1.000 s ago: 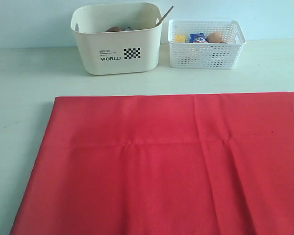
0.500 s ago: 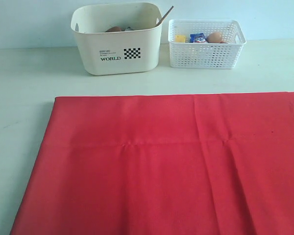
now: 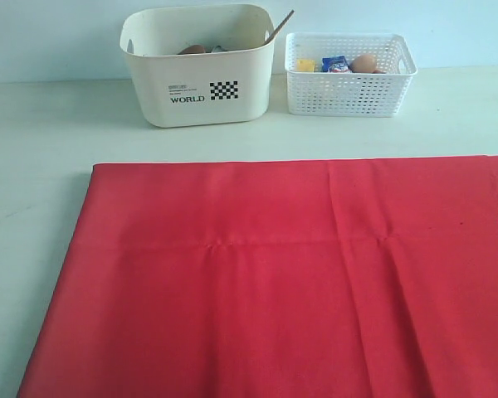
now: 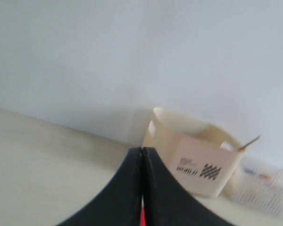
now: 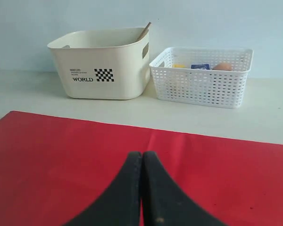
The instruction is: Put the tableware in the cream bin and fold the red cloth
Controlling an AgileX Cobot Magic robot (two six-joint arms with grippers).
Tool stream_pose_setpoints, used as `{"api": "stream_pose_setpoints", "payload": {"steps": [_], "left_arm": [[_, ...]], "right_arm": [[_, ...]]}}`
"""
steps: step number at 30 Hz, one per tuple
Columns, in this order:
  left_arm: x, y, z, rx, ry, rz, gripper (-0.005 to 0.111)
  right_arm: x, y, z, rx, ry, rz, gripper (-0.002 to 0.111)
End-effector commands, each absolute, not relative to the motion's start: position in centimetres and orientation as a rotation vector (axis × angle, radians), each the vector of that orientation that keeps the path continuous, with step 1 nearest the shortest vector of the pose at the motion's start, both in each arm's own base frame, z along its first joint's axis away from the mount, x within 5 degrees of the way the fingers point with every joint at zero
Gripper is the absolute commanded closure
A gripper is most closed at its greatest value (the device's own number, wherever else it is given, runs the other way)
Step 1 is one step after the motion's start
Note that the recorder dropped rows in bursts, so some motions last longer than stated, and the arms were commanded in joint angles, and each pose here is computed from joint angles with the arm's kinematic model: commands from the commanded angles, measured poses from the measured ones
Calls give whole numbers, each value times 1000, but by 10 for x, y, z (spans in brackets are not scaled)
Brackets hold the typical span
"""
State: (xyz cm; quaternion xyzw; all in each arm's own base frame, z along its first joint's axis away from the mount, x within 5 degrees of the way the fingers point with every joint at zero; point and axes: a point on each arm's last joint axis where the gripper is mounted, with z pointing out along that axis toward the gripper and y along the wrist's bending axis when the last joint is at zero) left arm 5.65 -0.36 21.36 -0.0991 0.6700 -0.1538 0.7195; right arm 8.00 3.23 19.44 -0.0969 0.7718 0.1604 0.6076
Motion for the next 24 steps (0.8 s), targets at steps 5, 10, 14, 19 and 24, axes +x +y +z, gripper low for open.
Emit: {"api": "stream_pose_setpoints", "payload": {"steps": [5, 10, 14, 19, 24], "left_arm": [[57, -4, 232, -267, 1423, -413, 106], [83, -6, 238, -275, 1604, -365, 106], [110, -7, 234, -271, 1776, -314, 106], [145, -10, 214, -243, 2001, -235, 100], [171, -22, 191, -167, 2176, -226, 66]], "right_arm": [[81, 32, 194, -181, 1785, 403, 108], [82, 33, 193, -182, 1793, 402, 108], [82, 33, 193, -182, 1793, 402, 108], [82, 33, 193, -182, 1793, 402, 108], [82, 33, 193, -182, 1793, 402, 108]]}}
